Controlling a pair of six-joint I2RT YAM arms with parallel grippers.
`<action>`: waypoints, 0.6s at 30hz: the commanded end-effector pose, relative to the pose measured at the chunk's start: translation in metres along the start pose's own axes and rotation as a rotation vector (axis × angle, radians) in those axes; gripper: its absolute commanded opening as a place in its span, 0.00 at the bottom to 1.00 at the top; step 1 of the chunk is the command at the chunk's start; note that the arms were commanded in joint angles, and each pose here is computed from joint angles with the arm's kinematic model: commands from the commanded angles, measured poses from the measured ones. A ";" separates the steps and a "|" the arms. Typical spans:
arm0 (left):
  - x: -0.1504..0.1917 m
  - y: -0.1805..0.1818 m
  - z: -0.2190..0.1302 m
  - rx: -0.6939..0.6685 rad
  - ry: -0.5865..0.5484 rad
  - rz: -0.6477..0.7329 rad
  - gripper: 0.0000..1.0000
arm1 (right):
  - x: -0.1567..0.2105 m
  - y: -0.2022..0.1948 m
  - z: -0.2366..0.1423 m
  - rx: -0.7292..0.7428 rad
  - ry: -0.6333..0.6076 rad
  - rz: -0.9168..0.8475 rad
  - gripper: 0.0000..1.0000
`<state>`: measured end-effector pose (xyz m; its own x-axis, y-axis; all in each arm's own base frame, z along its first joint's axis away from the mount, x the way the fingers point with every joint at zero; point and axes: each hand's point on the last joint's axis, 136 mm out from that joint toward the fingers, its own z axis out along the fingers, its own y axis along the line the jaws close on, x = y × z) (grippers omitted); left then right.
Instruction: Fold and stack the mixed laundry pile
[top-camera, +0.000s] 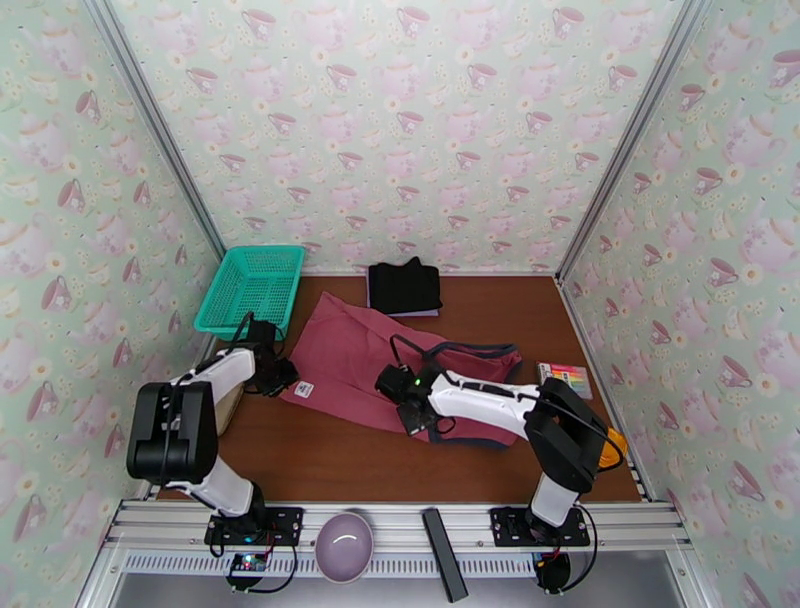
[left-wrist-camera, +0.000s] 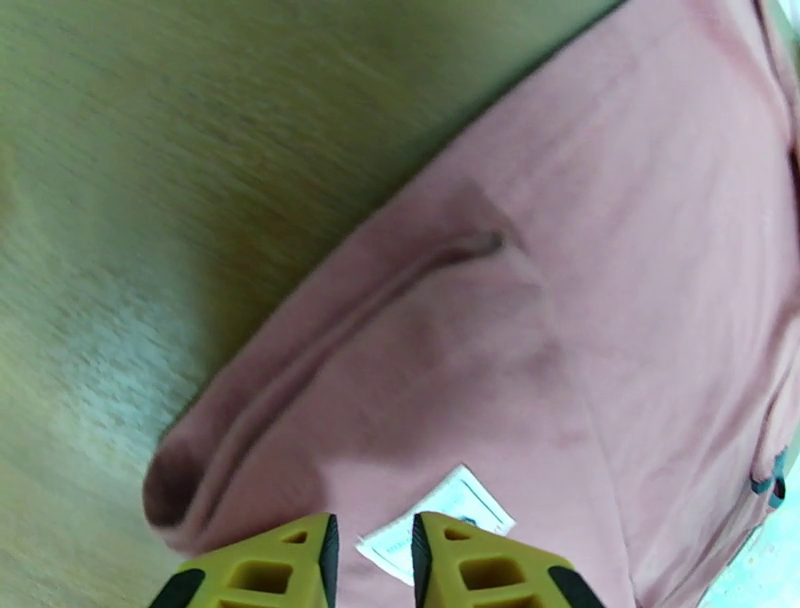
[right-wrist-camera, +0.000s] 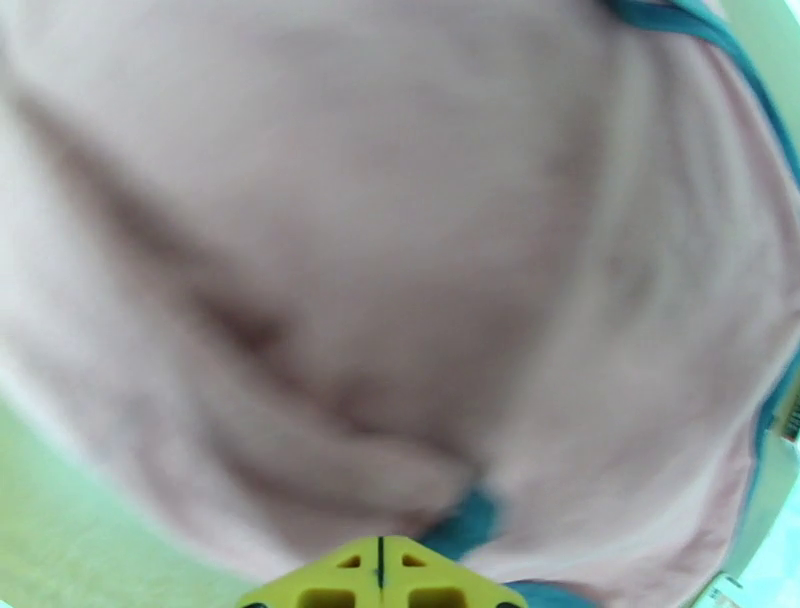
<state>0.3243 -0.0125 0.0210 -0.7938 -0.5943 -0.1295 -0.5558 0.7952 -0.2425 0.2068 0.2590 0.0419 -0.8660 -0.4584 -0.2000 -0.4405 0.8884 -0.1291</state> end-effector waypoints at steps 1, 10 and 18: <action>0.003 0.014 0.008 -0.089 0.021 -0.005 0.31 | 0.001 0.016 0.017 -0.073 0.012 0.055 0.00; 0.045 0.046 0.002 -0.192 0.102 -0.051 0.45 | 0.021 0.021 0.045 -0.088 0.059 0.079 0.00; 0.087 0.076 -0.015 -0.260 0.161 -0.096 0.46 | 0.070 0.012 0.039 -0.090 0.081 0.068 0.00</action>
<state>0.2693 -0.0075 0.0154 -0.7705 -0.6315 -0.0869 -0.6179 0.7734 -0.1419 0.1916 0.2644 0.0166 -0.8818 -0.3790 -0.2807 -0.3919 0.9199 -0.0108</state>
